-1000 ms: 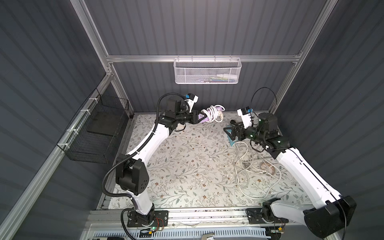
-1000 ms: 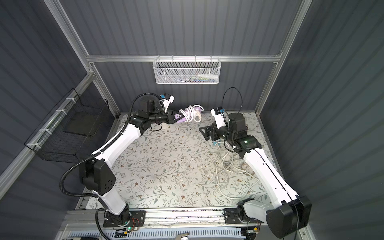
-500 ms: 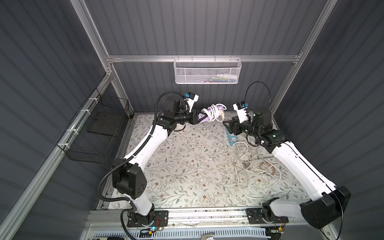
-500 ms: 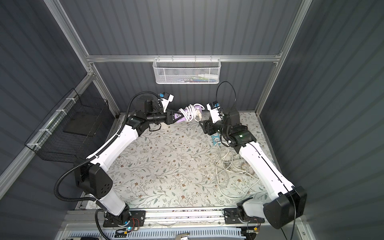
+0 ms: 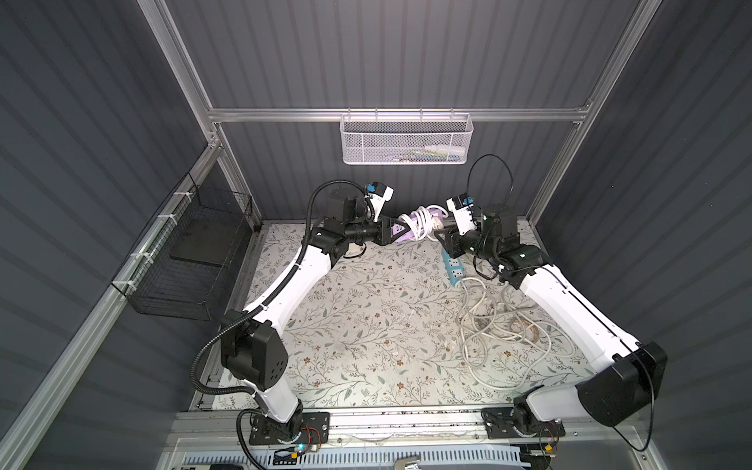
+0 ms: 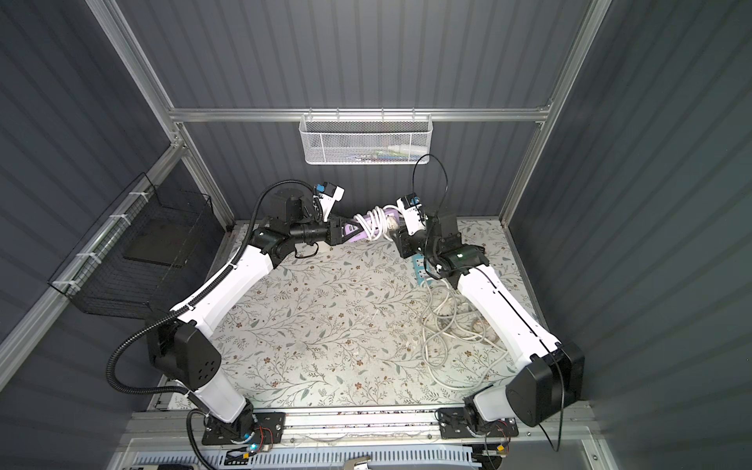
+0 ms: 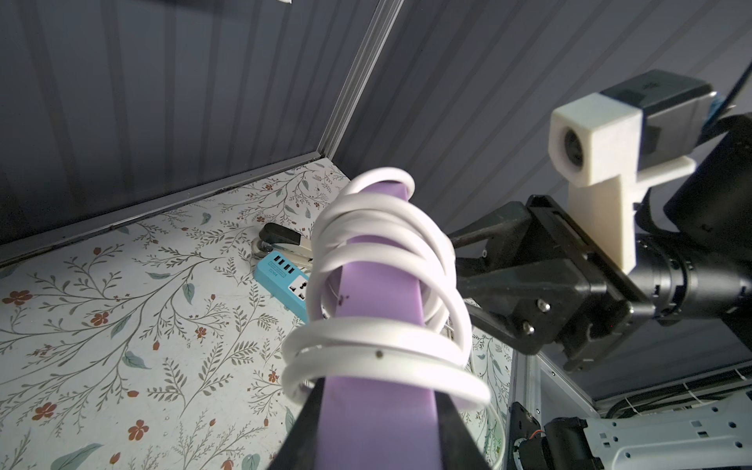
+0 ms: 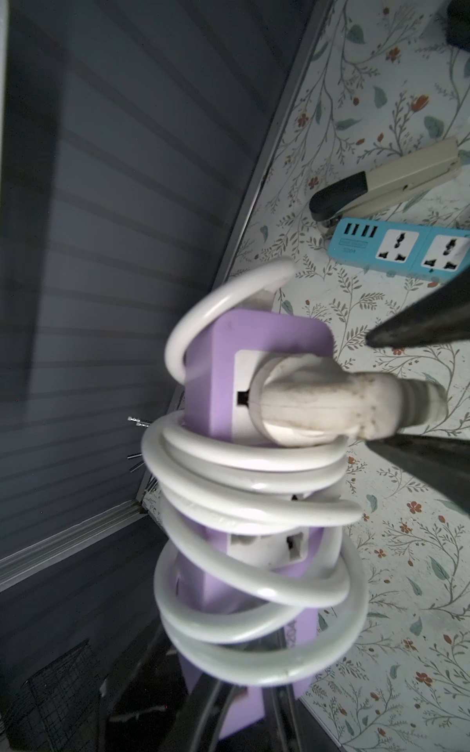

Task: Unwrap the cord wrapped around the power strip
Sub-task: Unwrap the power cord from the power strip.

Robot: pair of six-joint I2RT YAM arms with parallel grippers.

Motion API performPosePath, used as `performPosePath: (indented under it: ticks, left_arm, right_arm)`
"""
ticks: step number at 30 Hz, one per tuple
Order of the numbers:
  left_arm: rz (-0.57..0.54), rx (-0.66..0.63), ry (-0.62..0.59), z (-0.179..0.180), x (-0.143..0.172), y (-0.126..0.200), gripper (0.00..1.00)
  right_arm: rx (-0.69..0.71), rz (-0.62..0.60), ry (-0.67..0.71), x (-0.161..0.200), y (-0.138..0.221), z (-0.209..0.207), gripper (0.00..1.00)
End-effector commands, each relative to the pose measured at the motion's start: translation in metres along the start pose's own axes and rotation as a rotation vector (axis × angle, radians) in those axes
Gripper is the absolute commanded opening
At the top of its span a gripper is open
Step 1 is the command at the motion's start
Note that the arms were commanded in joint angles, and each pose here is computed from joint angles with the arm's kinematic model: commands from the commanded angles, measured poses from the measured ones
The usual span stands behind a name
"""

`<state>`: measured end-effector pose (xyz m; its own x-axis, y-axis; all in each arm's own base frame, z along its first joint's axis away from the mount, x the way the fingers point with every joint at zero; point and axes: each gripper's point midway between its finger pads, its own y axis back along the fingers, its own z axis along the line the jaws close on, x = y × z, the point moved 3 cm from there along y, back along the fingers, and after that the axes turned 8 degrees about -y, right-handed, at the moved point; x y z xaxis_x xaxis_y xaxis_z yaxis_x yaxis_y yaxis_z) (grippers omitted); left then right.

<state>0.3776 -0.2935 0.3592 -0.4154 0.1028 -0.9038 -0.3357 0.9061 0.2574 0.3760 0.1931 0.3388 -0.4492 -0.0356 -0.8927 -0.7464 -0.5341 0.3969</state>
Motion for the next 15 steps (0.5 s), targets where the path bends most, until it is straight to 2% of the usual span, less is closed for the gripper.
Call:
performPosePath:
  ticks: [1,5,10,15]
  left_arm:
    - [-0.067,0.050,-0.075,-0.0193,-0.0211,0.0083,0.00]
    - [-0.070,0.058,-0.074,-0.0210,-0.0214,0.0082,0.00]
    - [-0.073,0.054,-0.076,-0.0211,-0.0219,0.0088,0.00]
    - [-0.079,0.053,-0.072,-0.0206,-0.0219,0.0086,0.00]
  right_arm:
    - [-0.013,-0.044,0.007,-0.0162,0.0012,0.0063,0.27]
    - [-0.016,-0.037,0.007,-0.0147,-0.0024,0.0081,0.12]
    - [-0.015,-0.032,0.008,-0.0131,-0.0030,0.0089,0.01]
    - [-0.021,-0.030,0.012,-0.0118,-0.0040,0.0150,0.00]
